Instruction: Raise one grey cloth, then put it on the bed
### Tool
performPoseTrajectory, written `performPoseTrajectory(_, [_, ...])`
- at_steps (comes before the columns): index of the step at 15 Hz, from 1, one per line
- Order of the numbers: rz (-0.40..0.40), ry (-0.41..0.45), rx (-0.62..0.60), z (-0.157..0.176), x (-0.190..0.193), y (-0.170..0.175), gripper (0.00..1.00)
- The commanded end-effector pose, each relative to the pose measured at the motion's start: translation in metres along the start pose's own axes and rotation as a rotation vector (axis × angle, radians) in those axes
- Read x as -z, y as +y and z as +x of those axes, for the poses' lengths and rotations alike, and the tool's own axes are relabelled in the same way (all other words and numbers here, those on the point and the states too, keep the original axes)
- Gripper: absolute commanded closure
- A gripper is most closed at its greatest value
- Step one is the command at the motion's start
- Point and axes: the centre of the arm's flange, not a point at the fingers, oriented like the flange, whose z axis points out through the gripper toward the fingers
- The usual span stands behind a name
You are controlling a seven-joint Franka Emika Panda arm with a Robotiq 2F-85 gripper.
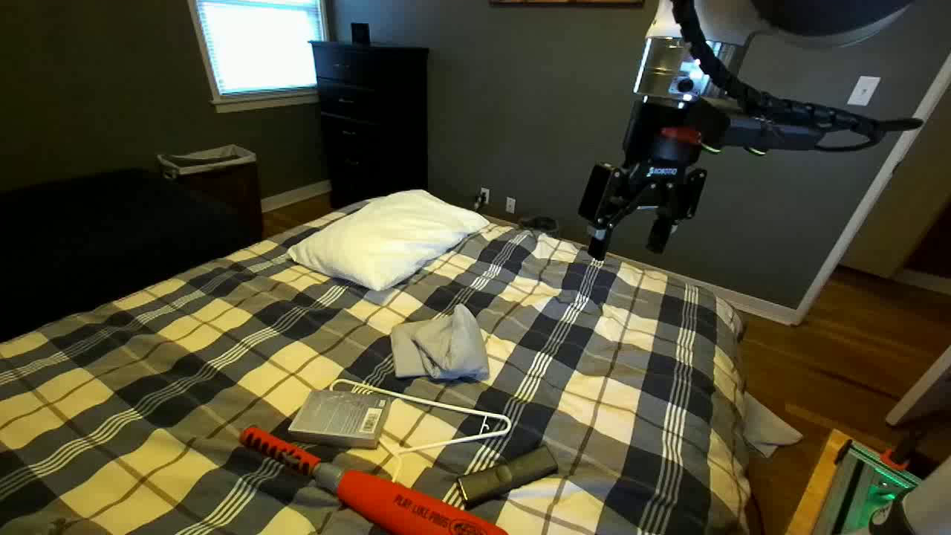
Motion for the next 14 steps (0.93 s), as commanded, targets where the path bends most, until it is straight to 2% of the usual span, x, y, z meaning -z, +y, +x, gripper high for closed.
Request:
performPoseTrajectory(1, [0.0,0.0,0.0,0.0,0.0,0.0,0.0])
performPoseTrajectory(10, [0.0,0.0,0.0,0.0,0.0,0.0,0.0])
performPoseTrajectory(11, [0.027,0.0,-0.071,0.013,0.0,0.001,0.0])
performPoseTrajectory(12, [0.052,-0.059,-0.122,0.04,-0.005,0.006,0.0])
performPoseTrajectory(14, [0.028,-0.062,-0.201,0.077,-0.02,0.019,0.0])
